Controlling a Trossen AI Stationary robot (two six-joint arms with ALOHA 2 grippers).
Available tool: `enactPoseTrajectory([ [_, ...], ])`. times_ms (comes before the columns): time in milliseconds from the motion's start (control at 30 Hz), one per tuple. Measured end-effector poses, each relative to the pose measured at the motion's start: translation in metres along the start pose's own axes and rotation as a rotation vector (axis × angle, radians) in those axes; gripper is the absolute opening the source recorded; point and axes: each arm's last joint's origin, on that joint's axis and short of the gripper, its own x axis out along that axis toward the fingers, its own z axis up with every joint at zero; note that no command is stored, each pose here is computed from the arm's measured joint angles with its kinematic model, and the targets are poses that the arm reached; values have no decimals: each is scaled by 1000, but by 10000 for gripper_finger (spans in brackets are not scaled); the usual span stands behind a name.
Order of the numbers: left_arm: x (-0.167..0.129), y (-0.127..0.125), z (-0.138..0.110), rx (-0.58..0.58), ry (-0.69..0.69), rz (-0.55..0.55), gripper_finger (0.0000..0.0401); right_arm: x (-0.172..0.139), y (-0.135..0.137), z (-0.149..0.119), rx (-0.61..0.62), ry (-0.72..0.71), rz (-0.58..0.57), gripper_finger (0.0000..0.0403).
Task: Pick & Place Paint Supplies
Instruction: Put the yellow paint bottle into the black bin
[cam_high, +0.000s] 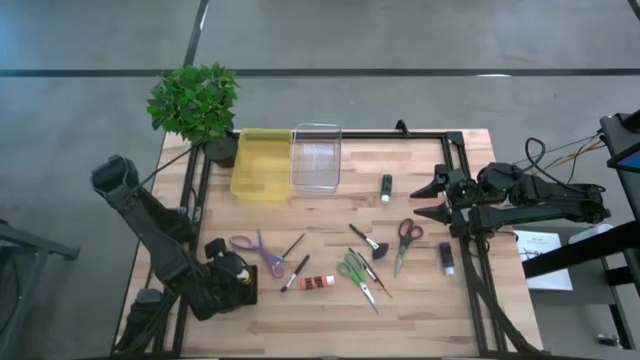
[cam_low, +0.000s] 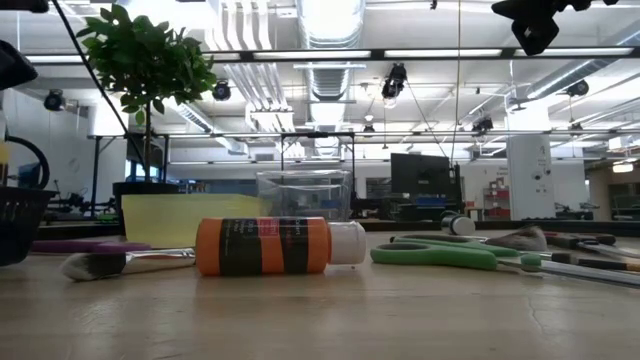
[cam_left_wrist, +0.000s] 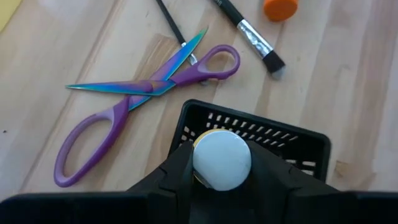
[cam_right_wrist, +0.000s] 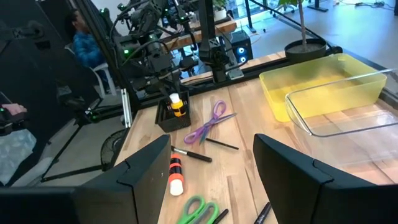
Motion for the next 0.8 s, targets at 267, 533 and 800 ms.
enactPoseTrajectory([
  [267, 10, 3, -7, -28, -13, -10, 119, 0, 0, 0, 2, 3, -1, 228],
  [533, 10, 4, -8, -19, 11, -27, 243, 0, 0, 0, 4, 4, -1, 228],
  [800, 2, 10, -5, -17, -19, -45, 287, 0, 0, 0, 4, 6, 1, 228],
])
